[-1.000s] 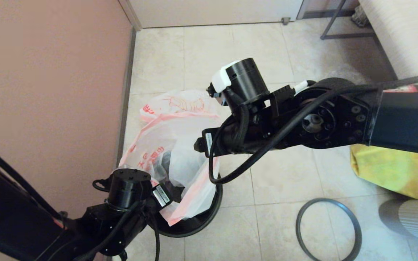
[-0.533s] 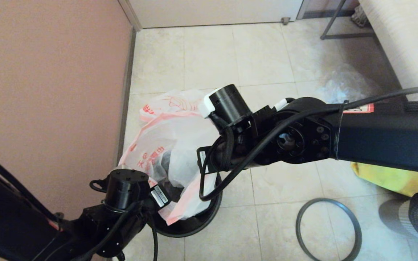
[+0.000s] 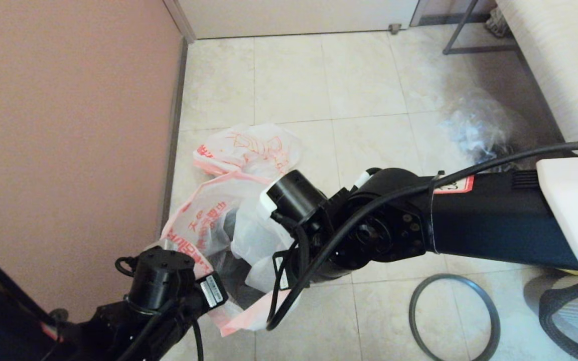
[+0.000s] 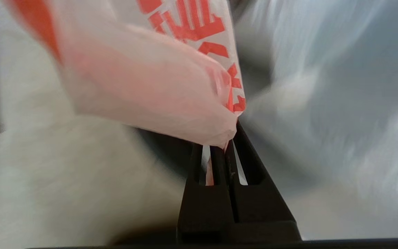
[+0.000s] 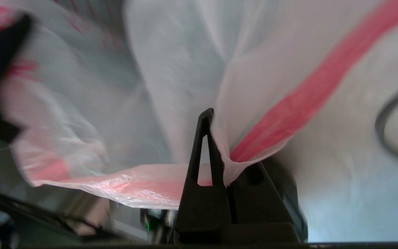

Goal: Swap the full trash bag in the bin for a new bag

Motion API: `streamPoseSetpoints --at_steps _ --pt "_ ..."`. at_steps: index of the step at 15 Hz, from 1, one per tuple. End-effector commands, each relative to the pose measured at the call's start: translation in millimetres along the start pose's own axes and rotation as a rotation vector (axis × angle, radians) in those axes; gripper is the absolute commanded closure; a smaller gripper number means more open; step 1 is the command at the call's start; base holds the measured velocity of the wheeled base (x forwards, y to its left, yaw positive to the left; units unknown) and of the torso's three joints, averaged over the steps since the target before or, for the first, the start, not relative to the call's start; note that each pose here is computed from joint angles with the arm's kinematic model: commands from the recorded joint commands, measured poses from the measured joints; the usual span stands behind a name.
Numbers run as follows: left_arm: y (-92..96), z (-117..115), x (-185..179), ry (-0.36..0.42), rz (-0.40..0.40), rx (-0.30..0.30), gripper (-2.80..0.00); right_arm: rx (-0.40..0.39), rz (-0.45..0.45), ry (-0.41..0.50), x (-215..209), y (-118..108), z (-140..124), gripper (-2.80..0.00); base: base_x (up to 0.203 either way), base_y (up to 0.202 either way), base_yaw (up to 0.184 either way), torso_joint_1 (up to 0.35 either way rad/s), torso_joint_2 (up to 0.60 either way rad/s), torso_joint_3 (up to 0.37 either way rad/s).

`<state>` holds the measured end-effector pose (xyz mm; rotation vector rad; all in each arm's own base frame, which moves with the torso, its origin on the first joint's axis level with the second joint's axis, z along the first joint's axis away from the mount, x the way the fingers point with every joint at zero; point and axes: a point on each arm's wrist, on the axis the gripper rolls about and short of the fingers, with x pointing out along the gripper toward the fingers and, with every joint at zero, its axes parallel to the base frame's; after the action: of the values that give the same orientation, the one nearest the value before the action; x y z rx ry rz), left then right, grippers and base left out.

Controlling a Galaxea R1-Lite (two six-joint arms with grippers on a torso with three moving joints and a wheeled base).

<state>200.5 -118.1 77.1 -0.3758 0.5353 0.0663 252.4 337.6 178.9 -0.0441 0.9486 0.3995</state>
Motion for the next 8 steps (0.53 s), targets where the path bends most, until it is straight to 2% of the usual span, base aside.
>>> streamPoseSetpoints --at_steps 1,4,5,8 --pt "16.6 -12 -23 0.031 -0.001 0.068 0.00 -0.014 -0.028 0.062 6 0 -17 0.00 0.000 0.000 0.000 0.000 0.00 0.000" --pt "30.6 -41 -41 0.135 -0.008 0.192 0.00 -0.029 -0.097 0.184 36 -3 -53 0.00 0.000 0.000 0.000 0.000 0.00 0.000" --pt "35.7 -50 -42 0.171 0.014 0.225 0.00 -0.029 -0.109 0.206 49 -2 -61 0.00 0.000 0.000 0.000 0.000 0.00 0.000" --pt "42.7 -63 -37 0.237 0.064 0.273 0.00 -0.026 -0.111 0.215 77 1 -69 0.00 0.000 0.000 0.000 0.000 0.00 0.000"
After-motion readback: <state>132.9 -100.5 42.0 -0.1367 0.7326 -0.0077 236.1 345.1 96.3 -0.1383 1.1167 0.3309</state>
